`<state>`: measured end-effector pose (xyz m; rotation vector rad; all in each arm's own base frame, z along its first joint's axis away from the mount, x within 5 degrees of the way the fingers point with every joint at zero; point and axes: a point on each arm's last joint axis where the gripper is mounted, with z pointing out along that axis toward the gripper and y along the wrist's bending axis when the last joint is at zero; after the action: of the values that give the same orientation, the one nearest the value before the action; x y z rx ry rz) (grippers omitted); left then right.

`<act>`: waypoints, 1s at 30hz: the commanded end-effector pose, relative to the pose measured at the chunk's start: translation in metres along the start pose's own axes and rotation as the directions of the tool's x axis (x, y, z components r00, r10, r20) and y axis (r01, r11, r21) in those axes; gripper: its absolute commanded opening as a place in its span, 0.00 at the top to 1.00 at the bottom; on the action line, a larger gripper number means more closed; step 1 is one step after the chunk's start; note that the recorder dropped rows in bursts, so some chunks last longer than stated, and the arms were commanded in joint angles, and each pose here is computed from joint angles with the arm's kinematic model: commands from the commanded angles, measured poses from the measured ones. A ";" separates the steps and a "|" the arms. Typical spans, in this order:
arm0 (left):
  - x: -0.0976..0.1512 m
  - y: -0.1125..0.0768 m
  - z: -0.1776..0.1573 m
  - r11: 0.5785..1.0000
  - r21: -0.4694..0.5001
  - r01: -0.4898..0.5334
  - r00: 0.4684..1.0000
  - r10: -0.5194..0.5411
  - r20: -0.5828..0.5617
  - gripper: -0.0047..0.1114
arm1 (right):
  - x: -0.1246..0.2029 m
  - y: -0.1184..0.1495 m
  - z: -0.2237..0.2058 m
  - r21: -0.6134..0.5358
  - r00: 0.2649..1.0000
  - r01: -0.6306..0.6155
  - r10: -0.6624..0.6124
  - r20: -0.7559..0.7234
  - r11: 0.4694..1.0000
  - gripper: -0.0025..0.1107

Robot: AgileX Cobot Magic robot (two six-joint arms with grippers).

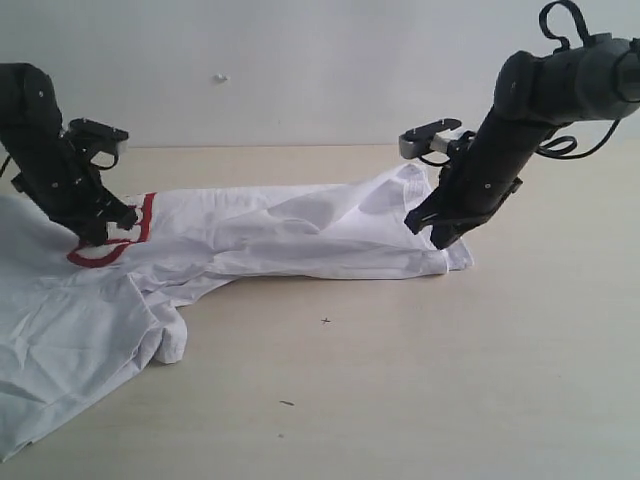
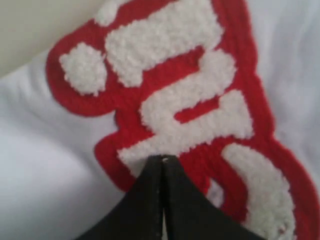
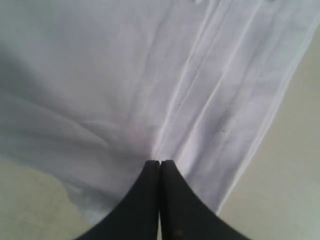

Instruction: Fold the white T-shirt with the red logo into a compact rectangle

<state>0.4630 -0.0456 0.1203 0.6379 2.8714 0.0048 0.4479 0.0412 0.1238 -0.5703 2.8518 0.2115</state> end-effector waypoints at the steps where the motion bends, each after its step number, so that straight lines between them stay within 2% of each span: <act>1: 0.010 0.002 0.010 0.999 -0.028 0.042 0.999 -0.042 -0.015 0.96 | 0.007 -0.006 0.022 0.025 0.998 -0.007 0.008 -0.059 1.000 0.98; 5: 0.011 0.005 0.015 0.995 -0.064 0.080 0.997 -0.080 0.010 0.96 | 0.012 -0.010 0.028 0.057 0.995 0.002 0.004 -0.104 0.998 0.98; 12: 0.014 0.022 0.009 0.967 -0.227 0.115 0.993 -0.116 0.011 0.96 | 0.020 -0.020 0.026 0.161 0.982 0.002 0.029 -0.189 0.987 0.98; 17: 0.019 0.036 0.009 0.963 -0.197 0.184 0.983 -0.182 0.029 0.96 | 0.024 -0.019 0.025 0.154 0.972 0.005 0.032 -0.234 0.988 0.98; 18: 0.019 0.033 0.009 0.972 -0.174 0.158 0.987 -0.156 0.025 0.96 | 0.024 -0.018 0.025 0.149 0.972 -0.001 0.036 -0.231 0.989 0.98; 20: 0.016 0.031 0.009 0.975 -0.139 0.173 0.985 -0.168 0.045 0.96 | 0.023 -0.014 0.024 0.114 0.975 -0.025 0.049 -0.217 0.993 0.98; 23: 0.020 0.039 0.009 0.973 -0.167 0.161 0.987 -0.157 0.037 0.96 | 0.022 -0.011 0.014 0.092 0.974 -0.020 0.040 -0.222 0.996 0.98; 26: 0.026 0.067 0.003 0.941 -0.168 0.295 0.953 -0.276 0.125 0.96 | 0.025 -0.015 0.004 0.148 0.962 -0.001 0.041 -0.269 0.989 0.98; 30: 0.025 0.084 -0.012 0.906 -0.087 0.414 0.889 -0.382 0.252 0.96 | 0.028 -0.020 0.003 0.195 0.952 0.028 0.034 -0.303 0.980 0.98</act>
<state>0.4703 0.0367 0.1184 0.0838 2.7638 0.1207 0.4333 0.0204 0.1114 -0.5890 3.0998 -0.1120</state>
